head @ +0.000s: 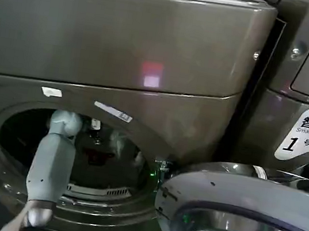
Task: Grasp the clothes from the dryer.
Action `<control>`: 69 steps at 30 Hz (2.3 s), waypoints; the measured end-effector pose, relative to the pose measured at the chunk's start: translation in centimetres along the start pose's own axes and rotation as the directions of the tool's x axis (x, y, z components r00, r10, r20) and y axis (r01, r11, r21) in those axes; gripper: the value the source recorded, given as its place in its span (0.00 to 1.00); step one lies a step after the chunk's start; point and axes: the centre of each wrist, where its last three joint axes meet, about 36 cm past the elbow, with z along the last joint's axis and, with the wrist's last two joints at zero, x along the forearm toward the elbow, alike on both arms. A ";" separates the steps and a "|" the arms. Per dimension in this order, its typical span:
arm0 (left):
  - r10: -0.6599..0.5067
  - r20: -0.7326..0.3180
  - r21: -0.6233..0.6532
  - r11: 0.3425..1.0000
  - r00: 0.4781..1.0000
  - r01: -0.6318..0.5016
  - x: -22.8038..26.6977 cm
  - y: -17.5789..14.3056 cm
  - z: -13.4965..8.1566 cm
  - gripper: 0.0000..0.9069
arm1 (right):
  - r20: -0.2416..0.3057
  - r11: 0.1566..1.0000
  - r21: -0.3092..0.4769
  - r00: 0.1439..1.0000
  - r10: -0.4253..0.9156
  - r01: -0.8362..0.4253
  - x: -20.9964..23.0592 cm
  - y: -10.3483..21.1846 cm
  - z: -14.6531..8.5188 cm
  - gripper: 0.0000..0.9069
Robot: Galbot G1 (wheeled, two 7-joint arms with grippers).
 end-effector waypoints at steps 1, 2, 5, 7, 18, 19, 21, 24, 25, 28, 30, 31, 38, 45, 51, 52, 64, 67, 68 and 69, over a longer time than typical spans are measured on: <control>0.016 0.001 -0.013 1.000 1.000 -0.016 0.0 0.1 0.0 1.00 | 0.000 1.000 0.000 1.000 0.000 0.000 0.0 0.0 0.0 1.00; 0.033 -0.001 -0.027 0.999 0.999 -0.033 -0.1 0.3 0.0 1.00 | 0.000 1.000 0.001 1.000 0.000 0.000 0.0 0.0 0.0 1.00; 0.074 -0.010 -0.057 0.996 0.997 -0.075 -0.2 0.7 0.0 1.00 | 0.000 1.000 0.000 1.000 0.000 0.000 0.0 0.0 0.0 1.00; 0.098 -0.019 -0.076 0.992 0.995 -0.099 -0.3 0.9 -0.1 1.00 | 0.000 1.000 0.000 1.000 0.000 0.000 0.0 0.0 0.0 1.00; 0.206 -0.105 -0.149 0.964 0.973 -0.220 -1.5 2.3 -0.1 1.00 | -0.006 1.000 0.002 1.000 -0.002 0.002 0.1 0.0 0.3 1.00; 0.215 -0.114 -0.152 0.961 0.970 -0.231 -1.7 2.4 -0.1 1.00 | -0.006 1.000 0.001 1.000 -0.001 0.001 0.0 0.0 0.4 1.00; 0.228 -0.127 -0.161 0.955 0.965 -0.247 -1.9 2.7 -0.2 1.00 | -0.007 1.000 -0.001 1.000 0.000 0.000 0.1 0.0 0.5 1.00; 0.248 -0.147 -0.176 0.946 0.957 -0.272 -2.3 3.1 -0.5 1.00 | -0.010 1.000 -0.001 1.000 0.002 -0.002 0.1 -0.1 0.6 1.00; 0.253 -0.152 -0.180 0.943 0.955 -0.279 -2.4 3.2 -0.6 1.00 | -0.009 1.000 0.000 1.000 0.003 -0.003 0.1 -0.1 0.6 1.00; 0.266 -0.157 -0.188 0.937 0.951 -0.293 -2.8 3.5 -0.9 1.00 | -0.010 1.000 0.001 1.000 0.003 -0.003 0.1 -0.1 0.7 1.00; 0.275 -0.158 -0.193 0.933 0.948 -0.303 -3.1 3.6 -1.2 1.00 | -0.010 1.000 0.001 1.000 0.002 -0.002 0.2 -0.1 0.7 1.00; 0.280 -0.159 -0.196 0.931 0.947 -0.309 -3.3 3.6 -1.4 1.00 | -0.010 1.000 0.001 1.000 0.002 -0.002 0.2 -0.1 0.7 1.00; 0.313 -0.165 -0.197 0.919 0.935 -0.342 -4.3 3.7 -1.6 1.00 | -0.011 1.000 0.007 1.000 0.003 -0.003 0.2 -0.1 0.8 1.00; 0.347 -0.128 -0.175 0.914 0.929 -0.366 -5.4 3.5 -1.9 1.00 | -0.017 1.000 0.010 1.000 0.000 0.001 0.3 0.2 1.1 1.00; 0.384 -0.089 -0.143 0.908 0.919 -0.393 -6.6 2.8 -1.9 1.00 | -0.017 1.000 0.011 1.000 0.000 0.001 0.3 0.3 1.2 1.00; 0.387 -0.083 -0.138 0.908 0.918 -0.396 -6.8 2.7 -1.9 1.00 | -0.018 1.000 0.011 1.000 -0.001 0.001 0.3 0.3 1.2 1.00; 0.445 -0.036 -0.084 0.891 0.895 -0.446 -9.0 1.3 -1.4 1.00 | -0.019 1.000 0.015 1.000 -0.001 0.001 0.3 0.3 1.3 1.00; 0.458 -0.032 -0.072 0.885 0.888 -0.459 -9.4 0.9 -1.0 1.00 | -0.020 1.000 0.014 1.000 -0.004 0.004 0.4 0.4 1.3 1.00; 0.463 -0.030 -0.068 0.883 0.886 -0.464 -9.5 0.8 -0.9 1.00 | -0.020 1.000 0.014 1.000 -0.004 0.005 0.4 0.5 1.3 1.00; 0.467 -0.028 -0.065 0.882 0.884 -0.468 -9.6 0.6 -0.8 1.00 | -0.020 1.000 0.014 1.000 -0.004 0.005 0.4 0.5 1.3 1.00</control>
